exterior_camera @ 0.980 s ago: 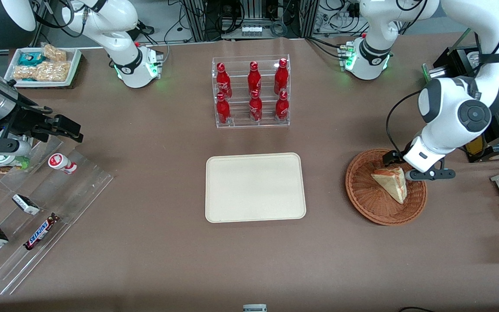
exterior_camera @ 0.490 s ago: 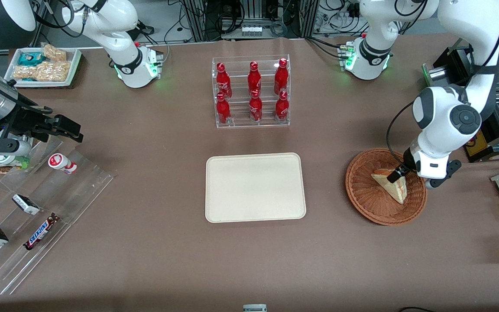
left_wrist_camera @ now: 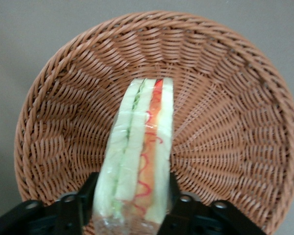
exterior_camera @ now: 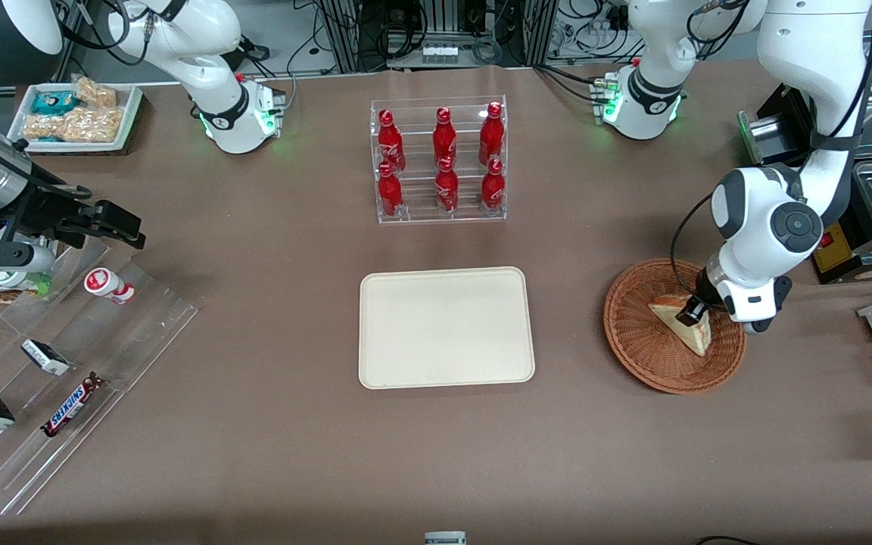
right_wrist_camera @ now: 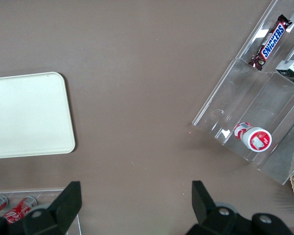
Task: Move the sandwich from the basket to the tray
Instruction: 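Lower the left gripper onto the wrapped sandwich and close on it, then lift the sandwich out of the basket and carry it over the tray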
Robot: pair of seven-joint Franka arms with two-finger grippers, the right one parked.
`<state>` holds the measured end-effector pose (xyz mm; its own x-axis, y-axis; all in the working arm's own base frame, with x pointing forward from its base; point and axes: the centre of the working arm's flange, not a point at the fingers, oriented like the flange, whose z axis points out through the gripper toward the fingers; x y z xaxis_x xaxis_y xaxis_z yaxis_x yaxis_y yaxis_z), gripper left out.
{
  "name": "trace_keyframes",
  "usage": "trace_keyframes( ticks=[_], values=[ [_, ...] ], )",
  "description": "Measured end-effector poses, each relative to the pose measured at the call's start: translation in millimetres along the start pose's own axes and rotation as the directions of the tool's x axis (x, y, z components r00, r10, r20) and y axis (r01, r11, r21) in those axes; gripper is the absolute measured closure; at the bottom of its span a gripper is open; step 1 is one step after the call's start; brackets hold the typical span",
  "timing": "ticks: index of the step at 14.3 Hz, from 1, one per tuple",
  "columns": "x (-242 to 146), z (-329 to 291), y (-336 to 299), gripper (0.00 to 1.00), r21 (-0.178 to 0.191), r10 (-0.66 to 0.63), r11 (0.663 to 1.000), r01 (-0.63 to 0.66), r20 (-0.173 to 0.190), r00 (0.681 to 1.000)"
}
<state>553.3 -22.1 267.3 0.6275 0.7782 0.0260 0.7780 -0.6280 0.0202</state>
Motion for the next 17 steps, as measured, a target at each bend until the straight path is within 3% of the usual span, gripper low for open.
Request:
trace_keyframes(
  ticks=[2, 6, 10, 13, 17],
  values=[
    [3.9, -13.1, 10.8, 0.65, -0.007, 0.002, 1.000, -0.002, -0.003, 1.000],
    [-13.9, -66.8, 61.9, 0.85, 0.047, 0.076, 0.996, -0.078, 0.044, 0.996],
    [-91.4, -91.9, 135.6, 0.87, 0.031, 0.226, 0.973, -0.227, 0.041, 0.973],
    [-167.2, -83.5, 186.8, 0.87, 0.011, 0.351, 0.936, -0.351, 0.031, 0.936],
    [-275.0, -68.1, 247.6, 0.87, -0.073, 0.504, 0.860, -0.504, -0.026, 0.863]
  ],
)
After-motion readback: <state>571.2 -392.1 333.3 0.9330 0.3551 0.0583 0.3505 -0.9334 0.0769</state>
